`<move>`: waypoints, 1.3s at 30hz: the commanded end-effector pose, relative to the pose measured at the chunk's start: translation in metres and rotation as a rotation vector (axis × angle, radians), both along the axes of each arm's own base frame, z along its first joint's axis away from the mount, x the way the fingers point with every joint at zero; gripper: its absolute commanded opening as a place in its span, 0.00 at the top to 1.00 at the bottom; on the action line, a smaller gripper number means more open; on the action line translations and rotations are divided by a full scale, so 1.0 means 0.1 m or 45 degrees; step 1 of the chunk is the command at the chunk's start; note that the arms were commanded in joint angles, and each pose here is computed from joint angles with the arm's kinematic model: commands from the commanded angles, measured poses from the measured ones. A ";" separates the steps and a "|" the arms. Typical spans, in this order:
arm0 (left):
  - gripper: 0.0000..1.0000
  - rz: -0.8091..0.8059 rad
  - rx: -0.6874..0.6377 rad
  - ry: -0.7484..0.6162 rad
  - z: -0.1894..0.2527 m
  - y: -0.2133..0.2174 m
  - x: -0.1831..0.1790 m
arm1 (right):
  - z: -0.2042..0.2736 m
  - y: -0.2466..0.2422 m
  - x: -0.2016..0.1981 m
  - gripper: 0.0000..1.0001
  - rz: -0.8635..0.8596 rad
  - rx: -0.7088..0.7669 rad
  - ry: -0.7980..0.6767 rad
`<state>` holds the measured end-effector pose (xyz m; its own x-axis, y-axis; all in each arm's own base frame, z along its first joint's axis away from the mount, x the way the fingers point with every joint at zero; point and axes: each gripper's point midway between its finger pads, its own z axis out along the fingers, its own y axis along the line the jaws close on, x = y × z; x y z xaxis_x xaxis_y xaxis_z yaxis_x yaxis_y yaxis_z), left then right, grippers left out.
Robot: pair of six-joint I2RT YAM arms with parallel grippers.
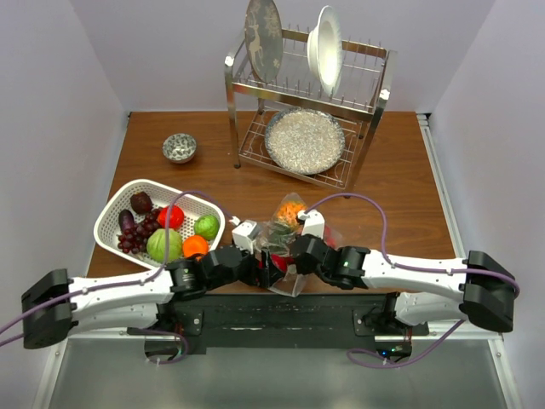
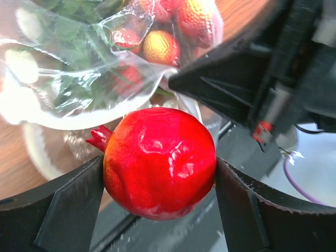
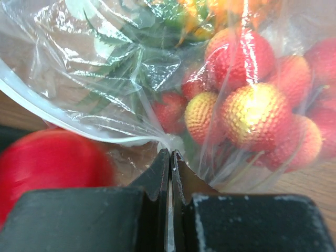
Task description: Open the zip-top bag and remove the fake food
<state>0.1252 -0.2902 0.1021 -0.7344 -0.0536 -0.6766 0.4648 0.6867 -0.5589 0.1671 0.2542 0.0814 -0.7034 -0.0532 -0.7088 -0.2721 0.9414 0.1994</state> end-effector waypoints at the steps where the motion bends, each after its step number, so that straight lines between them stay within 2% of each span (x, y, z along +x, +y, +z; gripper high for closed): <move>1: 0.83 0.026 0.054 0.050 0.14 0.22 -0.09 | 0.28 -0.01 0.16 1.00 -0.064 0.017 -0.112; 3: 0.82 0.097 0.027 -0.016 0.39 0.28 0.05 | 0.32 -0.01 0.17 1.00 -0.064 0.024 -0.127; 4: 0.81 0.118 0.069 -0.040 0.40 0.36 0.11 | 0.32 -0.01 0.17 1.00 -0.063 0.031 -0.127; 7: 0.80 0.233 0.094 -0.086 0.60 0.59 0.48 | 0.37 0.00 0.17 1.00 -0.054 0.060 -0.137; 8: 0.80 0.340 0.091 -0.102 0.68 0.75 0.72 | 0.39 -0.01 0.16 1.00 -0.049 0.068 -0.139; 10: 0.80 0.411 0.119 -0.146 0.74 0.94 0.92 | 0.38 -0.02 0.15 1.00 -0.040 0.068 -0.137; 11: 0.80 0.529 0.136 -0.155 0.79 1.15 1.12 | 0.40 -0.01 0.15 1.00 -0.035 0.075 -0.139; 15: 0.80 0.852 0.236 -0.154 0.77 1.79 1.54 | 0.41 0.00 0.13 1.00 -0.010 0.078 -0.135; 20: 0.79 1.229 0.318 -0.121 0.70 2.60 1.80 | 0.47 0.06 0.11 1.00 0.036 0.089 -0.135; 23: 0.80 1.373 0.359 -0.081 0.67 2.97 1.90 | 0.48 0.09 0.10 1.00 0.061 0.093 -0.134; 30: 0.78 1.588 0.408 -0.019 0.67 3.49 1.97 | 0.50 0.12 0.07 1.00 0.098 0.094 -0.127; 33: 0.59 1.636 0.468 0.041 0.51 3.59 1.96 | 0.53 0.10 0.06 1.00 0.101 0.102 -0.130; 34: 0.41 1.640 0.480 0.053 0.49 3.61 1.97 | 0.53 0.10 0.06 1.00 0.102 0.103 -0.132; 36: 0.24 1.635 0.506 0.082 0.42 3.62 1.98 | 0.54 0.10 0.06 1.00 0.103 0.110 -0.134; 37: 0.13 1.628 0.505 0.080 0.43 3.62 1.99 | 0.55 0.11 0.06 1.00 0.106 0.113 -0.132; 39: 0.05 1.600 0.493 0.070 0.46 3.58 2.01 | 0.56 0.12 0.06 1.00 0.107 0.116 -0.132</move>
<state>0.3152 0.0612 0.1249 -0.3889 -0.5557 -0.7349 -0.6358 0.7391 -0.2224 0.1667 0.2558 0.1109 -0.6519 -0.0910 -0.7529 -0.3631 0.9091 0.2044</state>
